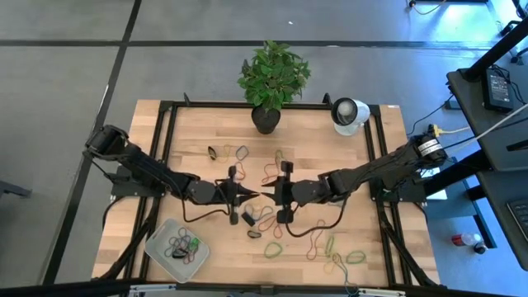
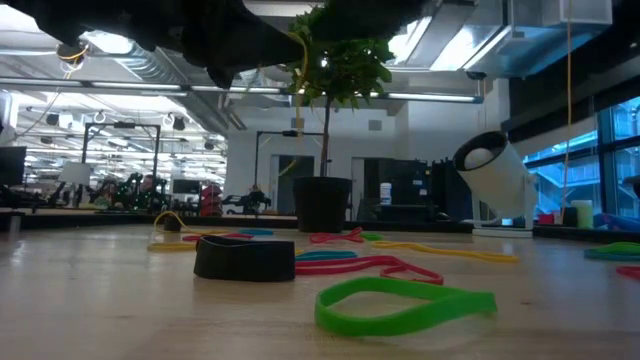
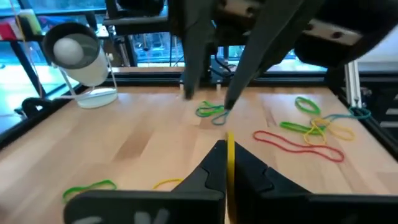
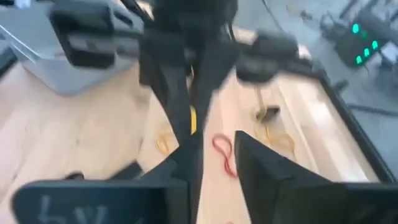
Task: Pick and place rubber bands into bin
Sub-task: Put the yellow rubber band into the gray bin
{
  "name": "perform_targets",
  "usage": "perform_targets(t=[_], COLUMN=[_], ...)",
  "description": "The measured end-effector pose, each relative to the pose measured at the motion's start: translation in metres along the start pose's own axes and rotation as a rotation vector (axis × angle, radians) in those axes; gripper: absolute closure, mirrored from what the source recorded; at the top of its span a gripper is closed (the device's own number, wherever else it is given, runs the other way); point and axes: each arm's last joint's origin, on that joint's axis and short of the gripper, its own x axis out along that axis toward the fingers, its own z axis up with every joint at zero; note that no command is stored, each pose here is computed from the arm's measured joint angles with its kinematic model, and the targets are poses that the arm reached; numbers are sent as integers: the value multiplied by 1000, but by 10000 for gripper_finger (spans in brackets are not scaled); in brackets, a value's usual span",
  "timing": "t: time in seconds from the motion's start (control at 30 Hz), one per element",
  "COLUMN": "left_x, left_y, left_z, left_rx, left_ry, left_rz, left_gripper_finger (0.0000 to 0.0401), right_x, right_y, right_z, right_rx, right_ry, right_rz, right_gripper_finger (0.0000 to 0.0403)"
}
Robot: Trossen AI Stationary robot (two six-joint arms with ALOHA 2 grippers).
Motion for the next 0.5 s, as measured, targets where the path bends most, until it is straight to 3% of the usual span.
perform_targets(t=[0.27,0.4,0.5], left_x=[-17,-19,-17], left_y=[-7,-10,-15], left_z=[14,33,45], left_rx=[115,95,116], left_ry=[38,105,204], left_rz=[-44,-22,-9], left_gripper_finger=[400,399,400], right_x=[-14,-21,-33], right_y=[-5,10,14], right_z=[-25,-46,-74], right_rx=[63,19,58], right_ry=[274,293,295], right_rz=[-93,-120,-134], right_gripper_finger=[278,294,309])
